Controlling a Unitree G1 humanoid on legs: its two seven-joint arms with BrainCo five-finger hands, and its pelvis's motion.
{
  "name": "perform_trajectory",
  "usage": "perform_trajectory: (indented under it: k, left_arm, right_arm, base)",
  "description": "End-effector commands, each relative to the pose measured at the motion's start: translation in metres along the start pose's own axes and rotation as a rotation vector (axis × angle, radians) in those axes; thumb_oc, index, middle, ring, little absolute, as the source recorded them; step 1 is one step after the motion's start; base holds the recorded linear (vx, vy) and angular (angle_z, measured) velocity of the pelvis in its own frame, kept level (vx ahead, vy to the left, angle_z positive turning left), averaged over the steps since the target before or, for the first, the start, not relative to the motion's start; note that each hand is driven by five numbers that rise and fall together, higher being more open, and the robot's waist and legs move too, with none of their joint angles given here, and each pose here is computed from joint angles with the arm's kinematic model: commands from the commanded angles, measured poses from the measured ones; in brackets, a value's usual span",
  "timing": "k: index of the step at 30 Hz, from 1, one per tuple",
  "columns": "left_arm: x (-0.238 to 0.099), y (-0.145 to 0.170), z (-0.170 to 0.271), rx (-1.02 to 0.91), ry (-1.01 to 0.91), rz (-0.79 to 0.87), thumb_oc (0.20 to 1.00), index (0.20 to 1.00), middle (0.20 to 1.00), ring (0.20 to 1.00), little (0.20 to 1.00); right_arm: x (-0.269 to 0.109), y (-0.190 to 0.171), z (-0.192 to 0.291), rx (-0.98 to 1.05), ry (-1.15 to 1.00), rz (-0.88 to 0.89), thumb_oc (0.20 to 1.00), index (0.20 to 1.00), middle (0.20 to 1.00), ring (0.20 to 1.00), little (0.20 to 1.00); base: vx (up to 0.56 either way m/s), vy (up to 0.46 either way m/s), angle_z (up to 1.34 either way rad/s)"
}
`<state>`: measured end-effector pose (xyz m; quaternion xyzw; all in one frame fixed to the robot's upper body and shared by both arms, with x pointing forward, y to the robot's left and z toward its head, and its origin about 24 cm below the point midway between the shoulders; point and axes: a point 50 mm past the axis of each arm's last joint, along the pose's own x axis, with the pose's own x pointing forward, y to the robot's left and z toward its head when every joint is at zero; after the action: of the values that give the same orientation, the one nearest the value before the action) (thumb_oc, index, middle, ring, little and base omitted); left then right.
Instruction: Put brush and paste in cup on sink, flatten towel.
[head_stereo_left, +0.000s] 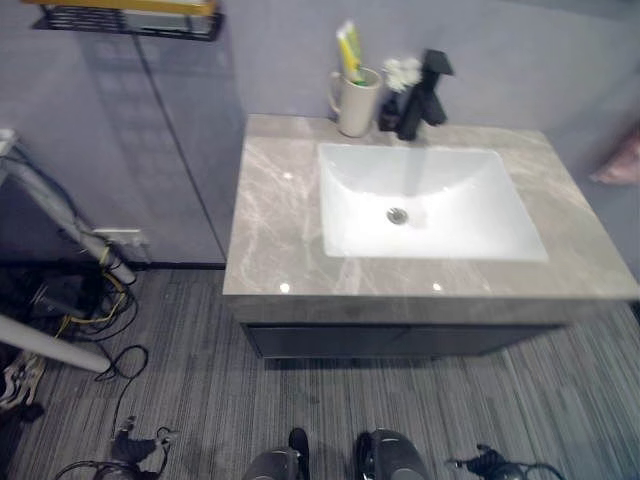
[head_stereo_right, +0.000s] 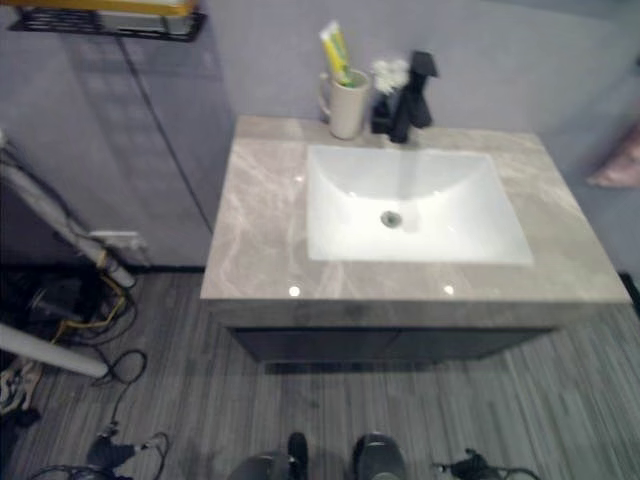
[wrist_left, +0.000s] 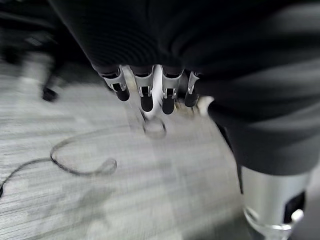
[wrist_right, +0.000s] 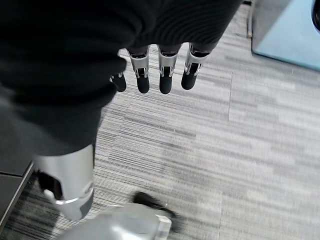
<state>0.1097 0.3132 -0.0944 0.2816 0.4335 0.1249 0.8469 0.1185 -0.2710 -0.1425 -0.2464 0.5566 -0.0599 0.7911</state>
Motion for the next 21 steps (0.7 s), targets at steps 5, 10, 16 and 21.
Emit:
perform_trajectory:
  k: [5,10,16,21]
  left_arm:
    - [0.006,-0.005,0.038,0.208,-0.160,-0.075,1.000,1.000,1.000,1.000,1.000]
    - [0.006,-0.003,0.050,0.251,-0.209,-0.039,1.000,1.000,1.000,1.000,1.000]
    - [0.014,-0.014,0.072,0.158,-0.255,0.003,1.000,1.000,1.000,1.000,1.000]
    - [0.016,-0.029,0.071,0.093,-0.227,-0.031,1.000,1.000,1.000,1.000,1.000]
  right_arm:
    - [0.000,-0.019,0.002,0.014,-0.034,-0.077,1.000,1.000,1.000,1.000,1.000]
    - [-0.006,-0.043,0.015,-0.112,-0.144,-0.163,1.000,1.000,1.000,1.000,1.000]
    - [-0.013,-0.071,-0.003,-0.244,-0.153,-0.252,1.000,1.000,1.000,1.000,1.000]
    - [-0.012,-0.072,0.017,-0.239,-0.208,-0.253,1.000,1.000,1.000,1.000,1.000]
  base:
    - [-0.11,-0.009,-1.66]
    - [-0.21,-0.220,-2.79]
    - [-0.03,-0.241,-1.46]
    - [0.14,-0.034,-2.07]
